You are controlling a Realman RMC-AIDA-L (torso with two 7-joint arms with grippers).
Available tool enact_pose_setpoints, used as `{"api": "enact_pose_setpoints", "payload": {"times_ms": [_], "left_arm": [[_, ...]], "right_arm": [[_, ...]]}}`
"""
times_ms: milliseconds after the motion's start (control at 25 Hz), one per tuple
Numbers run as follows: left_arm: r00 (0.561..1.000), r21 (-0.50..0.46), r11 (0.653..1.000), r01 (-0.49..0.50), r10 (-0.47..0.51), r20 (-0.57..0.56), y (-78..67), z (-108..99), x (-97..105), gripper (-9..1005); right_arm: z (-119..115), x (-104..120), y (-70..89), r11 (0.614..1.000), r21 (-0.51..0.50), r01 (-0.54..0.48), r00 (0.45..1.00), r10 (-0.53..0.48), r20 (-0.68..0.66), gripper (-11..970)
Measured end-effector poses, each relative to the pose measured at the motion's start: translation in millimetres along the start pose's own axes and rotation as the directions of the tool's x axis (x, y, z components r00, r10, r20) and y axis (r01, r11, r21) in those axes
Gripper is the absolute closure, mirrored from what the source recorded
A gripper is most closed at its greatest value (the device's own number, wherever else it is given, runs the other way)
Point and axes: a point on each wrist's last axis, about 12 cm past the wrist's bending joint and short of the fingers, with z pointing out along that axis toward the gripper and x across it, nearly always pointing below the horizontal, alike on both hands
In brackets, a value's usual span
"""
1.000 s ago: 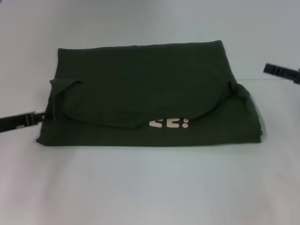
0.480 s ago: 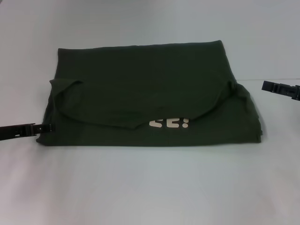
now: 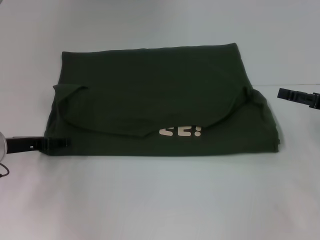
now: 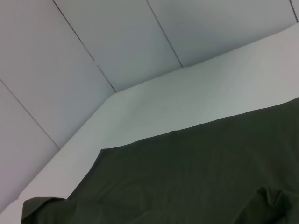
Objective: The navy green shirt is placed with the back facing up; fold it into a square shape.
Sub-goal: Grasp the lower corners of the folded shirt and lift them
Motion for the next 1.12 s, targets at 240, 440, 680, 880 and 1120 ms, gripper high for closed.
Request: {"api": "enact_pose_setpoints", "payload": {"times_ms": [240, 440, 680, 880, 1120], "left_arm": [[1.000, 0.001, 1.000, -0.013, 0.013, -0.008, -2.2, 2.2, -0.7, 172], [0.999, 0.001, 1.000, -0.026, 0.026, -0.019, -3.6, 3.5, 1.1, 182], [0.999, -0.007, 1.000, -0.027, 0.027, -0.023, -3.6, 4.7, 3.9, 230], [0.999, -0.022, 0.999, -0.026, 0.025, -0.019, -2.4, 5.1, 5.0, 422], [1.000, -0.047, 0.999, -0.024, 0.024, -0.020, 0.8, 4.9, 7.5, 463]], "right_arm": [[0.8, 1.1, 0.6, 1.000, -0.003, -0.003, 1.000, 0.003, -0.002, 75], [1.3, 1.7, 1.2, 1.000, -0.005, -0.005, 1.000, 0.005, -0.004, 75], [1.4, 2.1, 1.5, 1.000, -0.008, -0.007, 1.000, 0.007, -0.005, 76], [1.7, 2.8, 1.9, 1.000, -0.011, -0.009, 1.000, 0.009, -0.006, 76], [1.9, 4.7, 2.0, 1.000, -0.015, -0.014, 1.000, 0.014, -0.010, 76]]}}
